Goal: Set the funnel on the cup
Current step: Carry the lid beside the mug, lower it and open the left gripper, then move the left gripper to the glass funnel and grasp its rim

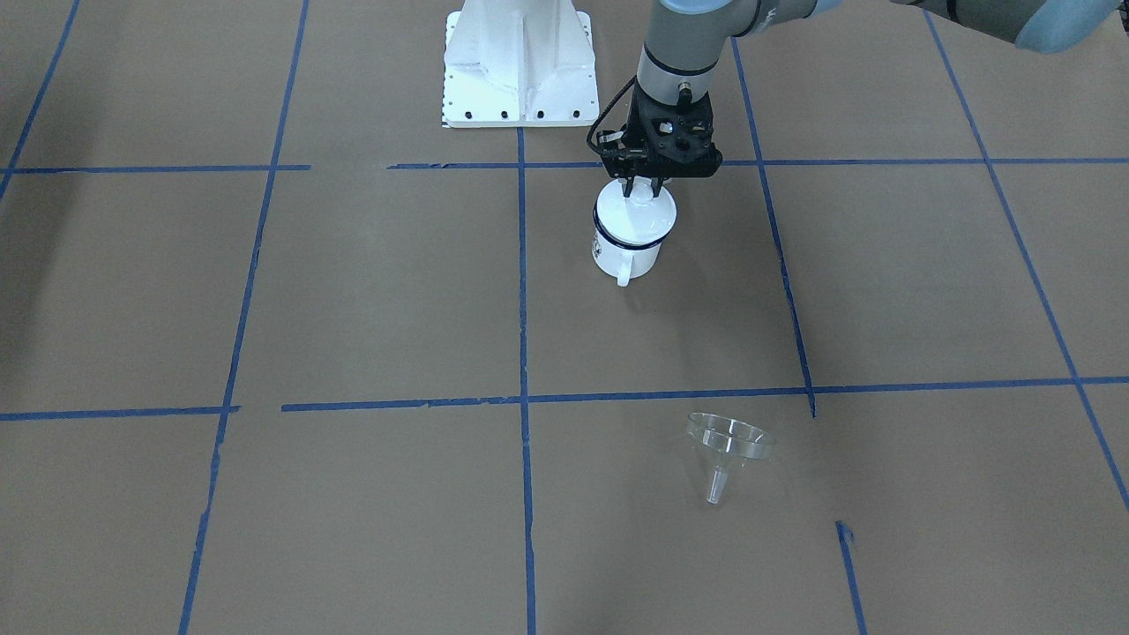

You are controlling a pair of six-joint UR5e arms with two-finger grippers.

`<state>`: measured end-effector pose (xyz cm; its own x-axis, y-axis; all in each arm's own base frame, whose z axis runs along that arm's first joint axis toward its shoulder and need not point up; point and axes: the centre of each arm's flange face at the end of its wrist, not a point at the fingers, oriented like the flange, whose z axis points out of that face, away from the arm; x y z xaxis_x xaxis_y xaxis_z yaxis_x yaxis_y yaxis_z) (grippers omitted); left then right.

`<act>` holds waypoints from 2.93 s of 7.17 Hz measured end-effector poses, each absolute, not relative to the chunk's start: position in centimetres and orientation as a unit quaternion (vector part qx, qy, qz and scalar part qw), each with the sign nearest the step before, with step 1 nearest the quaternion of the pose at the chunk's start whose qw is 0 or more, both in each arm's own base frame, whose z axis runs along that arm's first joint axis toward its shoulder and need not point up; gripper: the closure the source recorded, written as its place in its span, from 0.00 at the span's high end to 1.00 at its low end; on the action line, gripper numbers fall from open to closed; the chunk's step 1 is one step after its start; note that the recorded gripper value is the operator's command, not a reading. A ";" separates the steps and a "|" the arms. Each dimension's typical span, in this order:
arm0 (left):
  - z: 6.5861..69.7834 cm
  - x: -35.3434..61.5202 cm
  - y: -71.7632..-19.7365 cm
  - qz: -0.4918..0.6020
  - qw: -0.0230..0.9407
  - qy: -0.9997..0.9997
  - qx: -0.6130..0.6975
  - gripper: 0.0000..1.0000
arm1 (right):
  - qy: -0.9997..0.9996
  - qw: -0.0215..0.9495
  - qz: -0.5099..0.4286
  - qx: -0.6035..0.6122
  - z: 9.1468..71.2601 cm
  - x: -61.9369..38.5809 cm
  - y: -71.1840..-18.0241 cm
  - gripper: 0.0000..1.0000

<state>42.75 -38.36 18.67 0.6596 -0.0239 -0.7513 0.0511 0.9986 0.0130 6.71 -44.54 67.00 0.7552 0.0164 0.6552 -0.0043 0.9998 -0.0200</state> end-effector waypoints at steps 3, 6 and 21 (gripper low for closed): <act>19.1 38.3 -39.2 -0.016 0.912 0.408 0.044 0.00 | -0.350 0.937 0.006 -0.009 67.0 6.7 -44.5 1.00; 29.1 35.6 -38.7 -0.006 0.911 0.403 0.087 0.00 | -0.350 0.937 0.006 -0.009 67.0 6.7 -44.5 1.00; 28.5 38.0 -48.7 -0.181 0.885 0.424 0.068 1.00 | -0.350 0.937 0.006 -0.009 67.0 6.7 -44.5 1.00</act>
